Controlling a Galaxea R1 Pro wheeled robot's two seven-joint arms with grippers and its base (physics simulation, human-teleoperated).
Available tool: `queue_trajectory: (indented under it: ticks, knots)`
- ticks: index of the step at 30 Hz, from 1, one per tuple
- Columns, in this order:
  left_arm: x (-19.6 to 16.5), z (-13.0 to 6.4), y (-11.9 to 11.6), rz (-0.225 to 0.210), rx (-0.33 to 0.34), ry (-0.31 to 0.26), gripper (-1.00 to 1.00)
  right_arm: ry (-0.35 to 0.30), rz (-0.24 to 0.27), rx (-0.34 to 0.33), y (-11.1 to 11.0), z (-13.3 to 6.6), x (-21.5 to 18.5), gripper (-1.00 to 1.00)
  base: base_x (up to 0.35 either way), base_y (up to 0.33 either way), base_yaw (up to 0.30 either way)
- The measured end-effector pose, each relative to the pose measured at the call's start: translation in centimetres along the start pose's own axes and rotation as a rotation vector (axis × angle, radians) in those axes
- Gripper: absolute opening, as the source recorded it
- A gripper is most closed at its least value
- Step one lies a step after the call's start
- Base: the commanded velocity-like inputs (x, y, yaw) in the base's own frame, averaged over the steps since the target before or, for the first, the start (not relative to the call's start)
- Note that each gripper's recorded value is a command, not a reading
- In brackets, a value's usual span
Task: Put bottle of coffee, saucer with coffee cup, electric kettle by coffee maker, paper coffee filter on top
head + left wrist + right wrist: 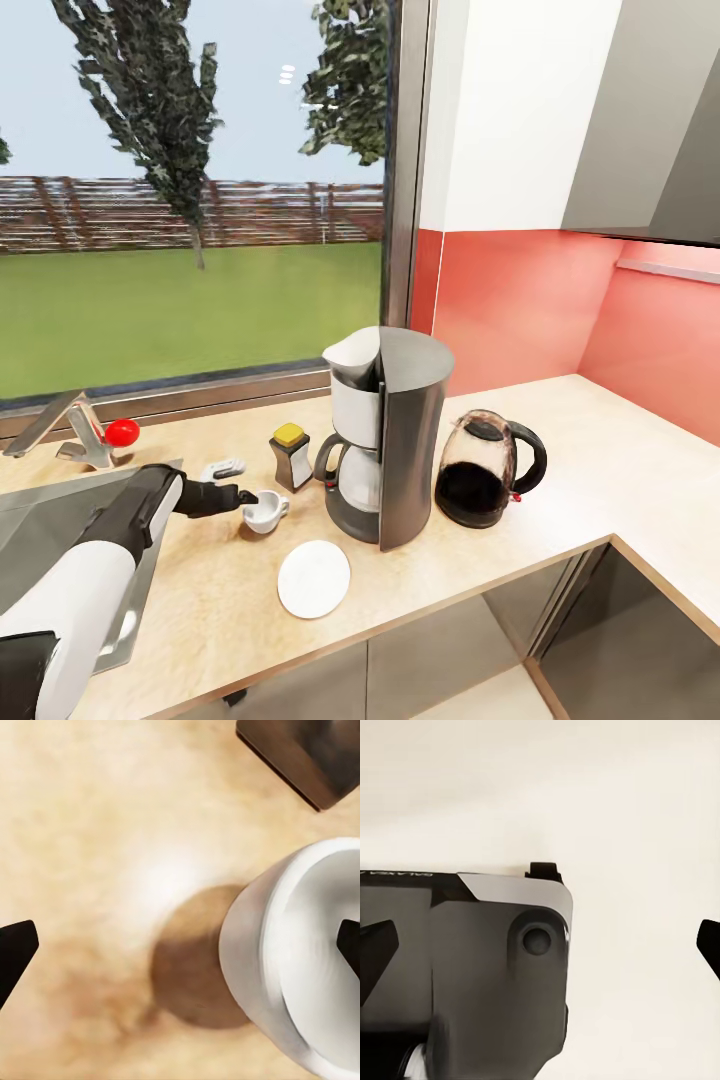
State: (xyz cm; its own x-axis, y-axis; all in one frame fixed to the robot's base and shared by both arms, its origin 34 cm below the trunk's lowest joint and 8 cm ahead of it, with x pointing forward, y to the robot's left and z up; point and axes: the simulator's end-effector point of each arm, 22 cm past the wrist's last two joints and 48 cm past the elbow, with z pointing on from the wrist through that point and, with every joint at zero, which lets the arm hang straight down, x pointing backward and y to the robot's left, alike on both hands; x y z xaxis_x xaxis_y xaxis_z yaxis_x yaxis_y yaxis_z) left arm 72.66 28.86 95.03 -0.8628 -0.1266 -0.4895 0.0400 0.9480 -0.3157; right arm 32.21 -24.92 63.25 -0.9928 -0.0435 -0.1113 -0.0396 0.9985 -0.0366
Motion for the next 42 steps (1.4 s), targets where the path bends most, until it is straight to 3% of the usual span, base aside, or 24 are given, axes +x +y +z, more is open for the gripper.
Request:
queue_trajectory:
  ticks: [30, 33, 42]
  knots:
    - [0.1, 0.1, -0.1, -0.003, 0.004, 0.001, 1.0, 0.002, 0.0, 0.0, 0.0, 0.0, 0.2, 1.0, 0.0, 0.0, -0.038]
    - [1.0, 1.2, 0.6, 0.002, 0.001, -0.009, 1.0, 0.002, 0.0, 0.0, 0.0, 0.0, 0.2, 1.0, 0.0, 0.0, 0.0]
    - [1.3, 1.5, 0.7, 0.001, 0.001, -0.008, 1.0, 0.002, 0.0, 0.0, 0.0, 0.0, 0.2, 1.0, 0.0, 0.0, 0.0]
